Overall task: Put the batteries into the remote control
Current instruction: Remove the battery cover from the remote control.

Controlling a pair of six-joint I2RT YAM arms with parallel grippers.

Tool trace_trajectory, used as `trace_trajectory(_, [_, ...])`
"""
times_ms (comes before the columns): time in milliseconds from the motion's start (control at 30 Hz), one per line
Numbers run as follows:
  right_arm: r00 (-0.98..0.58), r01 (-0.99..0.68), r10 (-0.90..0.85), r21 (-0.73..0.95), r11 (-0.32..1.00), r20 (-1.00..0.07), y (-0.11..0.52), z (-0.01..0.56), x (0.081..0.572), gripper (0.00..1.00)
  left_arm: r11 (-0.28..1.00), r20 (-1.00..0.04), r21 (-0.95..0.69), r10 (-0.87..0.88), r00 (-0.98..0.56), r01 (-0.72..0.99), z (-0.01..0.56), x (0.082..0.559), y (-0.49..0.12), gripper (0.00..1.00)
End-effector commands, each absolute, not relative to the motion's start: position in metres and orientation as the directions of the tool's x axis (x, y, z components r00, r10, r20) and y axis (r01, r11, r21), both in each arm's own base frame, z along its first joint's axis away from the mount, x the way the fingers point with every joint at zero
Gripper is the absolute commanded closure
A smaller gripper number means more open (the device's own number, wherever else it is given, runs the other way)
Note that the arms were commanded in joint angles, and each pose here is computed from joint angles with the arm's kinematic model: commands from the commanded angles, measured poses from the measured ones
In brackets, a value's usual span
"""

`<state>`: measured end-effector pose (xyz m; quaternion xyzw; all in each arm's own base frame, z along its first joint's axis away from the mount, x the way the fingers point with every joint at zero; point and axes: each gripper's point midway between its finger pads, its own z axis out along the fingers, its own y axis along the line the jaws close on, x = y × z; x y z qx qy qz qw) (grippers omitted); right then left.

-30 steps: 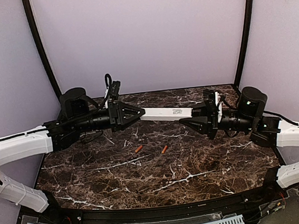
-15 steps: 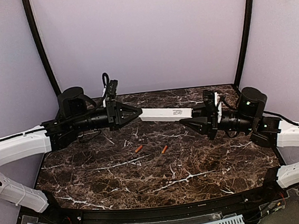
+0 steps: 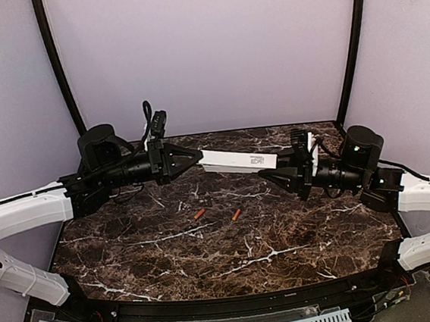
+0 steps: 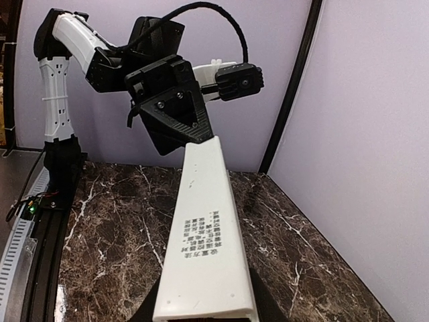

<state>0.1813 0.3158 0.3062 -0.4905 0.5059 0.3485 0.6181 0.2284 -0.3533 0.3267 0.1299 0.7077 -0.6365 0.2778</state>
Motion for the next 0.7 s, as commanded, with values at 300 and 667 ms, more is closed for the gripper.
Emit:
trace_trajectory(300, [0.189,-0.913,-0.105,-0.214,0.347,-0.976,0.317,0.274,0.198,1.00,0.069,-0.466,-0.877,-0.358,-0.809,0.475,0.332,0.256,-0.312,1.00])
trace_trajectory(667, [0.087,-0.879,-0.121,-0.133,0.458,-0.989,0.292,0.249,0.216,1.00,0.223,-0.388,-0.922,-0.550,-0.739,0.318,0.255,0.312,-0.243,1.00])
